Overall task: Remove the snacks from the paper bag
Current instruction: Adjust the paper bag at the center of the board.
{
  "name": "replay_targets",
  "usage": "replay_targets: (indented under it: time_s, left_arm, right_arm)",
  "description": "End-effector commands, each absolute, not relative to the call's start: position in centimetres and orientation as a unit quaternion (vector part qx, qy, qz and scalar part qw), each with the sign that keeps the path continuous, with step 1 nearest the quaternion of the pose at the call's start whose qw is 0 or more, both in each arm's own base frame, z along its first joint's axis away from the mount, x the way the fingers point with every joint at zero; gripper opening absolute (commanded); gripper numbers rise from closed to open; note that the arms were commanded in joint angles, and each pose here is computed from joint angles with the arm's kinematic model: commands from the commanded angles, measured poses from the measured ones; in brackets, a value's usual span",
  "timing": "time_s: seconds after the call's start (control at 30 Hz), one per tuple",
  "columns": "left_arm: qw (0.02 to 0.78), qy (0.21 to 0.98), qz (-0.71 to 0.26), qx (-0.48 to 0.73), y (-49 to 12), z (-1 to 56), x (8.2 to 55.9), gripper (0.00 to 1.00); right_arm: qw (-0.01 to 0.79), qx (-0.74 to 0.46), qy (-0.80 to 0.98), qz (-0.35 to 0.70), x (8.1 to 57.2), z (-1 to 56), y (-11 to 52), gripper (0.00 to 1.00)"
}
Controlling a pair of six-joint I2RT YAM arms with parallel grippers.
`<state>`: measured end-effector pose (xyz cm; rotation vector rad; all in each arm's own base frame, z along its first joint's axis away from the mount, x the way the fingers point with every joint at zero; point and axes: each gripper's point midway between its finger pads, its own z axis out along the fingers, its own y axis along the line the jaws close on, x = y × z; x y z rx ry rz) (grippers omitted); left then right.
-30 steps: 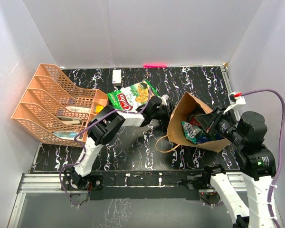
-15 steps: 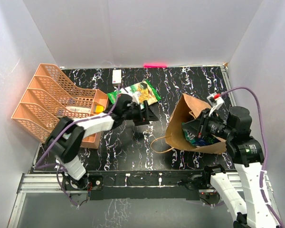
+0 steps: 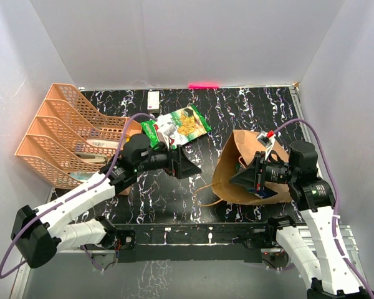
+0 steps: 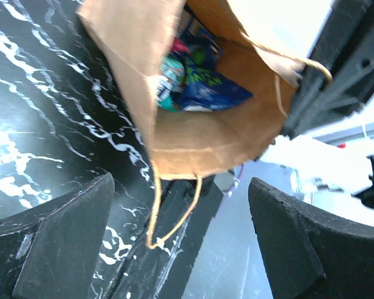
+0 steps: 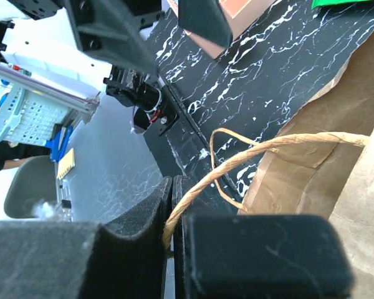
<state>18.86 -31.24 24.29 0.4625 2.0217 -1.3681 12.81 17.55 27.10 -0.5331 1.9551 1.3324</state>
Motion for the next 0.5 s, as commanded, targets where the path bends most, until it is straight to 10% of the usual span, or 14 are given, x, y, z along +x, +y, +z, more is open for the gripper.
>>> replay_targets:
  time_s: [0.0, 0.47]
  left_arm:
    - [0.339, 0.719, -0.549, 0.257, -33.0, 26.2, 15.3, 0.88]
    - [0.351, 0.663, -0.586, 0.304, -34.1, 27.3, 11.9, 0.86]
  right_arm:
    - [0.352, -0.218, 0.738, 0.533, 12.3, 28.2, 17.9, 0.08]
    - [0.312, -0.206, 0.766, 0.523, 11.8, 27.8, 18.1, 0.08]
